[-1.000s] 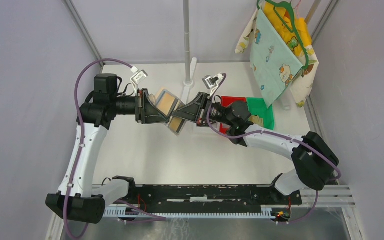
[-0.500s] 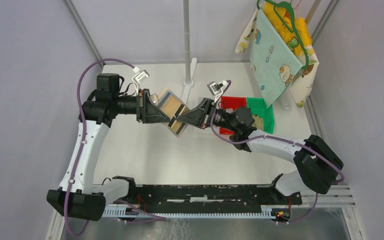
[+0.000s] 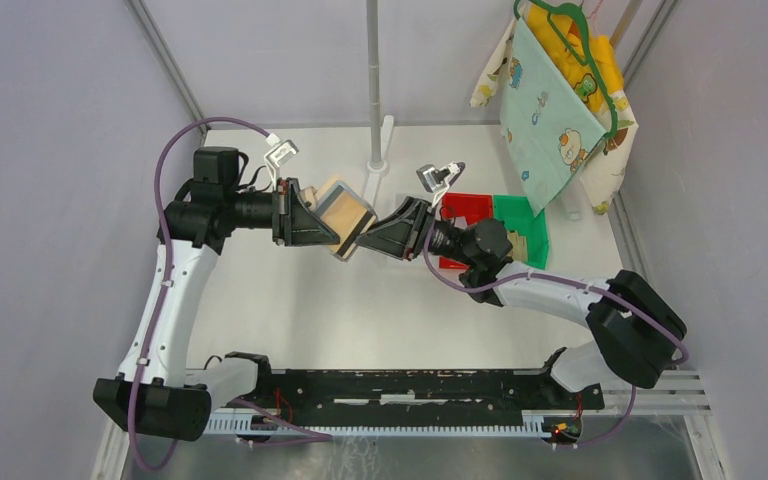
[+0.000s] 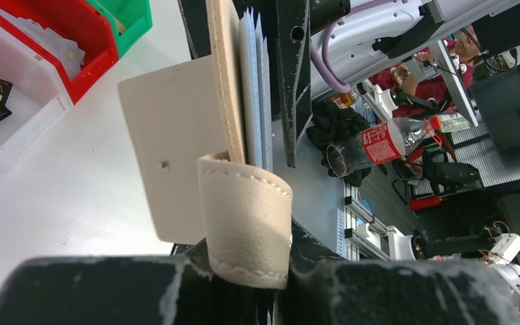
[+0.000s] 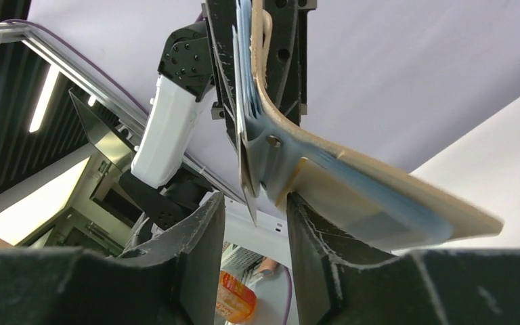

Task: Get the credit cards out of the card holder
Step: Remove the credit card from the card holder, then place the credit card in the storage box.

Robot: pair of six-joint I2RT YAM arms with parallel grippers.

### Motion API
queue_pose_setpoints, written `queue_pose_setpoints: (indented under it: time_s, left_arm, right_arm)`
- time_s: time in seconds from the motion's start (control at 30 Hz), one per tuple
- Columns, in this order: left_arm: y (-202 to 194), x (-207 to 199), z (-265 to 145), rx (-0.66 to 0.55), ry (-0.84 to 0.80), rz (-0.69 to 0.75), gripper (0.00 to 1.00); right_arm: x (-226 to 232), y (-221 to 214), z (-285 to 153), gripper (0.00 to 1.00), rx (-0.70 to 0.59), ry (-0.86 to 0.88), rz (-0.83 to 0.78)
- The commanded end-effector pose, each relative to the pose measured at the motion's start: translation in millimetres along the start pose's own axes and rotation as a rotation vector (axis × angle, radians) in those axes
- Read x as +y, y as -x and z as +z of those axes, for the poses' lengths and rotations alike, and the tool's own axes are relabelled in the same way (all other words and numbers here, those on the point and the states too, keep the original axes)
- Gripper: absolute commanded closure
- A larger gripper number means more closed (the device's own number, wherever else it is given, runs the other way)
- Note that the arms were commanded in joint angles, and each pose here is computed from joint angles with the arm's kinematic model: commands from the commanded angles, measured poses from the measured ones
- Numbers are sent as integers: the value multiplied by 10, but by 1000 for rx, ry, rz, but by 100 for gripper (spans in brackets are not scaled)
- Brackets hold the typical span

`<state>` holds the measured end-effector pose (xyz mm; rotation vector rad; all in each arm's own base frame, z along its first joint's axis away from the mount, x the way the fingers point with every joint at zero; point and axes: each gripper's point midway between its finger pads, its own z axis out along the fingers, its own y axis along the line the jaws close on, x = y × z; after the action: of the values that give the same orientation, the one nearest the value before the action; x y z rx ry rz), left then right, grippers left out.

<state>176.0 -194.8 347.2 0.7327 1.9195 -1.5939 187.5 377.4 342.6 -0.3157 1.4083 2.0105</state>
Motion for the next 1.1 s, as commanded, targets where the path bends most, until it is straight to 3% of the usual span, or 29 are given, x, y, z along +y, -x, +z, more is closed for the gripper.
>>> queue_pose_setpoints:
  time_s: [0.0, 0.1, 0.3, 0.47, 0.77, 1.07]
  left_arm:
    - [79, -328, -39, -9, -95, 117, 82]
    - [83, -332, -39, -10, -92, 124, 82]
    - [100, -323, -43, -14, -77, 130, 82]
    - [128, -316, -43, -16, -67, 132, 76]
    - [149, -373, -53, -18, -77, 146, 82]
    - [113, -523, -75, -10, -149, 160, 88]
  right_arm:
    - [327, 155, 145, 55, -31, 121, -37]
    - [338, 194, 184, 63, -38, 122, -37]
    - [321, 171, 148, 100, -36, 114, -34]
    - [227, 79, -15, 100, -18, 66, -45]
    - [-50, -131, -555, 100, 33, -64, -69]
    - [-531, 241, -1310, 100, 127, -509, -327]
